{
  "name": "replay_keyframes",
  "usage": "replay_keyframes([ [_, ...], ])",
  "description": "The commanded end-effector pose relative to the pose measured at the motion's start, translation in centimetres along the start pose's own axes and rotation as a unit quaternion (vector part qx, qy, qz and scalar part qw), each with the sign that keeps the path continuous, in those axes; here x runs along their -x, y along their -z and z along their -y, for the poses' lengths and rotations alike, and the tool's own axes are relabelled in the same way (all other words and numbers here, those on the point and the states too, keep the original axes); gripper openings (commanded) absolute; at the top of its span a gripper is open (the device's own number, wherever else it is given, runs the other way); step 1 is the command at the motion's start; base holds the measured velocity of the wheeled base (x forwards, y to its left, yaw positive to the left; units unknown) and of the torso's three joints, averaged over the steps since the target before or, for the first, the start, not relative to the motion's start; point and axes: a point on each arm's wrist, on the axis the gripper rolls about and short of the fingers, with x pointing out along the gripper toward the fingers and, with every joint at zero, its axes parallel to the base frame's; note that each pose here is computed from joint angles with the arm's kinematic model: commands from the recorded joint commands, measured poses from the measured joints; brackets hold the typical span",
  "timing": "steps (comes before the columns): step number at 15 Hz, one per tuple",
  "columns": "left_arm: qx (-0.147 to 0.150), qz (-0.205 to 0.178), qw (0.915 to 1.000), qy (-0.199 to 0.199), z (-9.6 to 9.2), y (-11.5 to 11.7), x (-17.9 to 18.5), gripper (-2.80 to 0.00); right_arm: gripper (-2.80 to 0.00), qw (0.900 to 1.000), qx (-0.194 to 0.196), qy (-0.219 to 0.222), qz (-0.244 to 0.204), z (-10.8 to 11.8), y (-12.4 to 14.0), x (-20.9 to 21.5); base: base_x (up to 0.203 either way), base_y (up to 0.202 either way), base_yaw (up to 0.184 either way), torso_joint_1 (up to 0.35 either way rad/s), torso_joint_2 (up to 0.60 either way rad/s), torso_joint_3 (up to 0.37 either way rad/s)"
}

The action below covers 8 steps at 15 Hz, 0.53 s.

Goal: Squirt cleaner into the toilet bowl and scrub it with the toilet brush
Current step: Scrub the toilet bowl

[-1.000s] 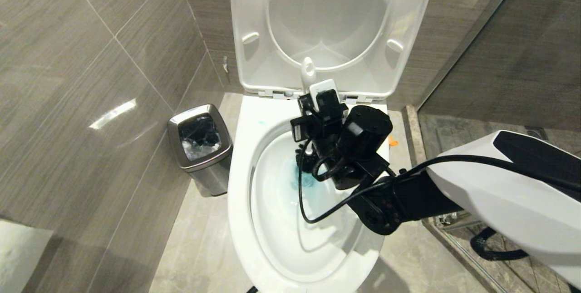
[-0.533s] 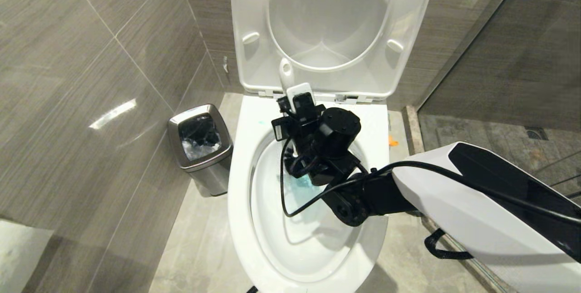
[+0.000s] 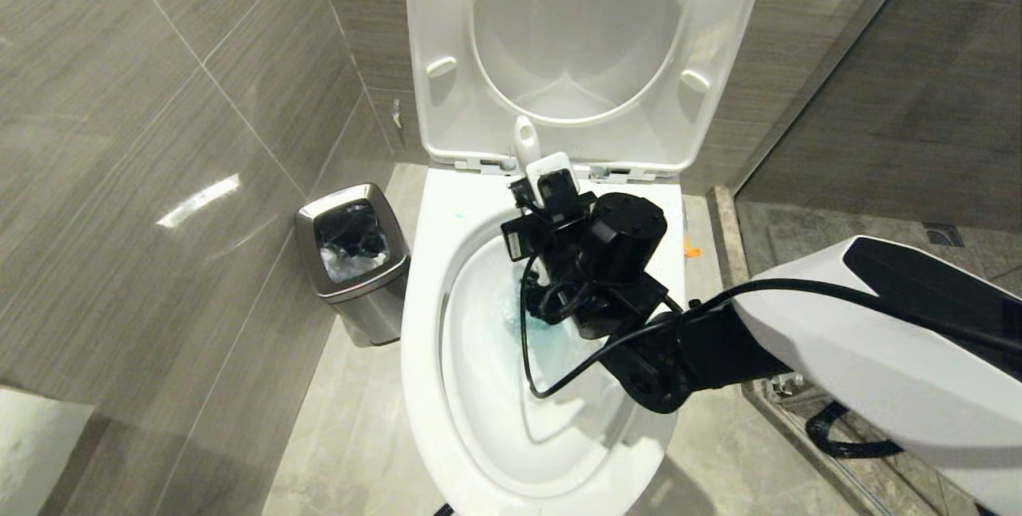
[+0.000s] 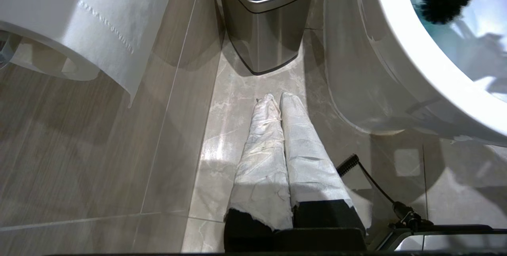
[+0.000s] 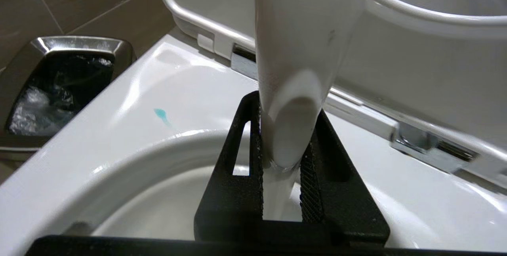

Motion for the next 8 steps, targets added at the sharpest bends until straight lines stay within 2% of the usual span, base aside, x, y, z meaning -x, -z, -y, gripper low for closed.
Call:
replay_keyframes([
  [1,0.001,0.000,1.0000,0.000,0.0,0.0,0.0,-2.80,-2.80,1.000,0.003,0.000,-0.004,1.7,-2.1,2.2,0.000,0.000,0.000,0.000,0.00,0.000],
  [3,0.000,0.000,1.0000,0.000,0.0,0.0,0.0,-2.80,-2.80,1.000,0.005,-0.015,-0.015,1.5,-2.4,3.8,0.000,0.000,0.000,0.000,0.00,0.000],
  [8,0.001,0.000,1.0000,0.000,0.0,0.0,0.0,-2.80,-2.80,0.997,-0.024,-0.070,-0.025,-4.1,-2.1,5.9,0.000,0.000,0.000,0.000,0.00,0.000],
])
